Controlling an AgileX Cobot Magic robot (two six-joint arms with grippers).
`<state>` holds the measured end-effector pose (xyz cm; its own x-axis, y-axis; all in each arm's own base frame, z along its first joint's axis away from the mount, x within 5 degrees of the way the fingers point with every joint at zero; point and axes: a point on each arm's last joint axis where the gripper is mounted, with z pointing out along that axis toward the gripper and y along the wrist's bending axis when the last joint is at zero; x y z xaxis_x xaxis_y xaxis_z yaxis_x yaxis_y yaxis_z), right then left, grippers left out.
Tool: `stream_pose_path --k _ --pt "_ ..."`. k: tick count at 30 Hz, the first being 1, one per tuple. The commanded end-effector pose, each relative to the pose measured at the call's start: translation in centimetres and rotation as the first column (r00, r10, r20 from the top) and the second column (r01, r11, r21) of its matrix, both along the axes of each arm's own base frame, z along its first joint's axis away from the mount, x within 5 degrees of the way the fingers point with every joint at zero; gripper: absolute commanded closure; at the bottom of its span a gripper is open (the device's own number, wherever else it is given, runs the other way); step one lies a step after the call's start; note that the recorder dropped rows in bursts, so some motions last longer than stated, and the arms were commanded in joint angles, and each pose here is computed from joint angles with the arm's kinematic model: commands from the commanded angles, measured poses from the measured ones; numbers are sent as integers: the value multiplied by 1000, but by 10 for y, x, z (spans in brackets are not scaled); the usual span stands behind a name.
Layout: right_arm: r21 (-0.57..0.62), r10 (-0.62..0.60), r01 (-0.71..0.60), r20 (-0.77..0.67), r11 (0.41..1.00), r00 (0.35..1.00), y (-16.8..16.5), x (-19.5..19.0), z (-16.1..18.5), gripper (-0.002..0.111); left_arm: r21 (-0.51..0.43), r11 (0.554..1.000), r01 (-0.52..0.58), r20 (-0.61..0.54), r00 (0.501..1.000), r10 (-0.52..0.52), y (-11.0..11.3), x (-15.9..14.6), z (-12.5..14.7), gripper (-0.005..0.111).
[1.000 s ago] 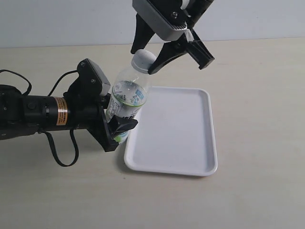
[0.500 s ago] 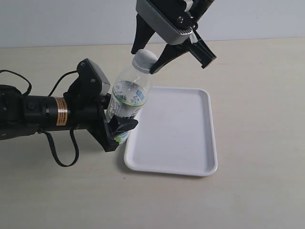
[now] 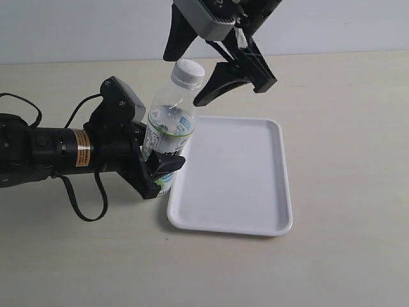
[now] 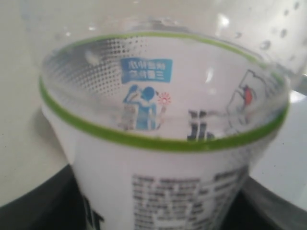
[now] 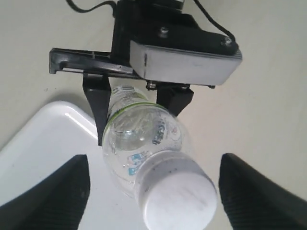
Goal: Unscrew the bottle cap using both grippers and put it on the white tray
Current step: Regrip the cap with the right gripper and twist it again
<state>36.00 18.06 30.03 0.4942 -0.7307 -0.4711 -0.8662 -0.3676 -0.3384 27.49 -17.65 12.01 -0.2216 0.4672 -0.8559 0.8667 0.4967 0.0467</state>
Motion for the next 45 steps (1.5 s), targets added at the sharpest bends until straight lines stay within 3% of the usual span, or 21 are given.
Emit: stream_pose_path --k 1,7,9,13,17,22,28,45 --pt "40 -166 170 -85 985 983 0 -3 12 36 -45 999 14 49 999 -12 -3 2 11 107" --pt "108 -422 452 -221 886 880 1 -1 27 36 -39 999 17 54 998 -15 -3 2 10 107" --pt "101 -496 543 -294 834 817 1 -1 29 36 -37 999 19 57 998 -17 -3 2 10 107" --pt "22 -630 718 -462 696 624 1 -2 28 36 -34 999 23 63 998 -20 -3 2 10 107" --pt "-63 -687 802 -558 595 466 1 -4 27 36 -28 999 23 65 998 -21 -3 2 10 107" --pt "-187 -742 822 -567 538 357 -4 -8 23 36 -24 999 25 67 997 -23 -3 2 10 107" --pt "-231 -792 839 -519 492 321 -10 -7 19 36 -23 999 26 69 997 -24 -3 2 10 107" --pt "-224 -789 843 -527 488 316 -7 -2 13 37 -22 999 27 70 997 -25 -3 2 10 107"
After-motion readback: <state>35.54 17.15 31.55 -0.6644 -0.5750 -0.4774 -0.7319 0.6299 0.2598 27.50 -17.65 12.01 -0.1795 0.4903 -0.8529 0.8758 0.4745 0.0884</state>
